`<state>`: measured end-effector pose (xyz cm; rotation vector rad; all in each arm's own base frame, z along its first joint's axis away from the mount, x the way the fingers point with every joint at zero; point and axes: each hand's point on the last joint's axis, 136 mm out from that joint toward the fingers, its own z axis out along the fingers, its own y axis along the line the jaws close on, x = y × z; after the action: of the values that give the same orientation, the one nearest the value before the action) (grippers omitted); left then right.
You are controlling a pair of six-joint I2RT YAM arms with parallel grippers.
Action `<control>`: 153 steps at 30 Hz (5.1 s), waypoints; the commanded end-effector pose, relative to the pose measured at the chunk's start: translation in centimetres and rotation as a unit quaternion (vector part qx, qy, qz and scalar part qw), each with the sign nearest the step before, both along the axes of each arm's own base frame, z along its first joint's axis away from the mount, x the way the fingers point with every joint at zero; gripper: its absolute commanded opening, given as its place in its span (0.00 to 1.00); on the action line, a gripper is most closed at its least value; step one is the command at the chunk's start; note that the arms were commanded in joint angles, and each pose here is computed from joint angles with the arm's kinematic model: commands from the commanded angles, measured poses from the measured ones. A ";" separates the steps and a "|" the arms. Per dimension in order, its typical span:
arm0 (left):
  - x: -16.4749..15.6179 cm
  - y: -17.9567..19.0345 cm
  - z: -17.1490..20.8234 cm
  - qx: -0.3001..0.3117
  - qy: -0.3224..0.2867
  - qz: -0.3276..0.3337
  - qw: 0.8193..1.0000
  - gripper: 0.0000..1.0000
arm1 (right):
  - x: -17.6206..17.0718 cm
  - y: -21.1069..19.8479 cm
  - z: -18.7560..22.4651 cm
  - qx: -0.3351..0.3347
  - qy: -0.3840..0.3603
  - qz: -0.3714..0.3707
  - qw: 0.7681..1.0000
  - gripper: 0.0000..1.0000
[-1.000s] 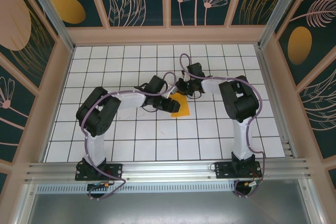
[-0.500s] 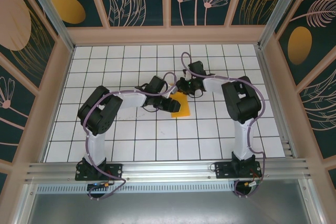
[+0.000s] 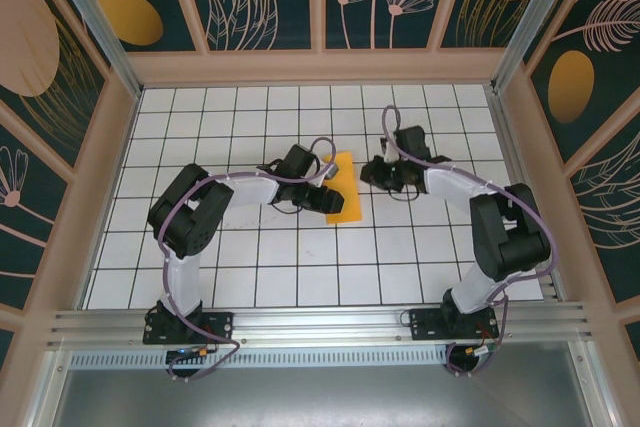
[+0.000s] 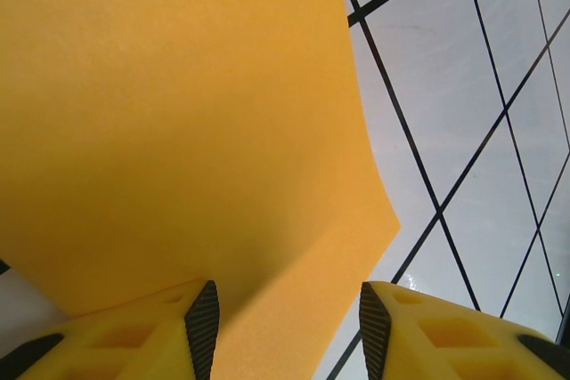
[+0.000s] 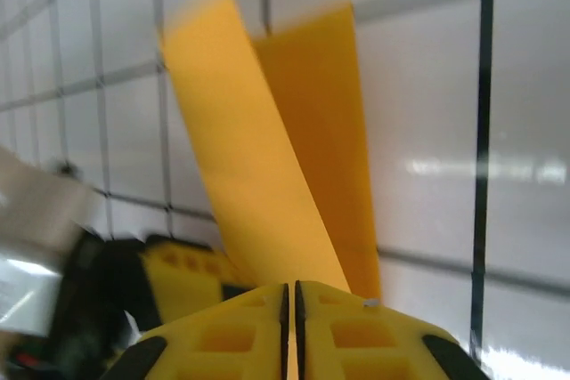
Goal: Fold a paper plane with a square sheet of paper (fold left side to right side)
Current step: Hold the square sheet of paper at the center of the table, then first fold the square sheet of paper in half at the center of the table, then fold the triangle a second time at the center of the table.
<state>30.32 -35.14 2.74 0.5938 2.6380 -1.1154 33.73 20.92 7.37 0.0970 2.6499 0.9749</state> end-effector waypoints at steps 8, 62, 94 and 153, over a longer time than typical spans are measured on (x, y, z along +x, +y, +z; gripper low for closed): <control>-1.0 1.4 -2.9 0.053 0.027 0.017 0.998 0.49 | -5.0 3.4 -4.8 0.026 0.078 0.035 0.996 0.11; 15.6 3.3 -1.8 0.054 -0.036 0.124 0.990 0.55 | -8.3 -2.4 -11.2 -0.132 0.162 0.015 0.978 0.12; 12.1 5.0 8.5 -0.042 -0.056 0.139 0.988 0.55 | 0.3 -0.8 0.2 -0.056 -0.035 0.004 0.998 0.46; 8.5 3.3 6.5 0.015 -0.109 0.120 0.987 0.57 | 2.0 3.5 -1.3 0.073 0.059 0.012 0.996 0.43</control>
<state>38.31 -32.07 4.59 0.3006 2.6158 -0.9040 35.68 23.88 3.93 0.1560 2.7488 1.0985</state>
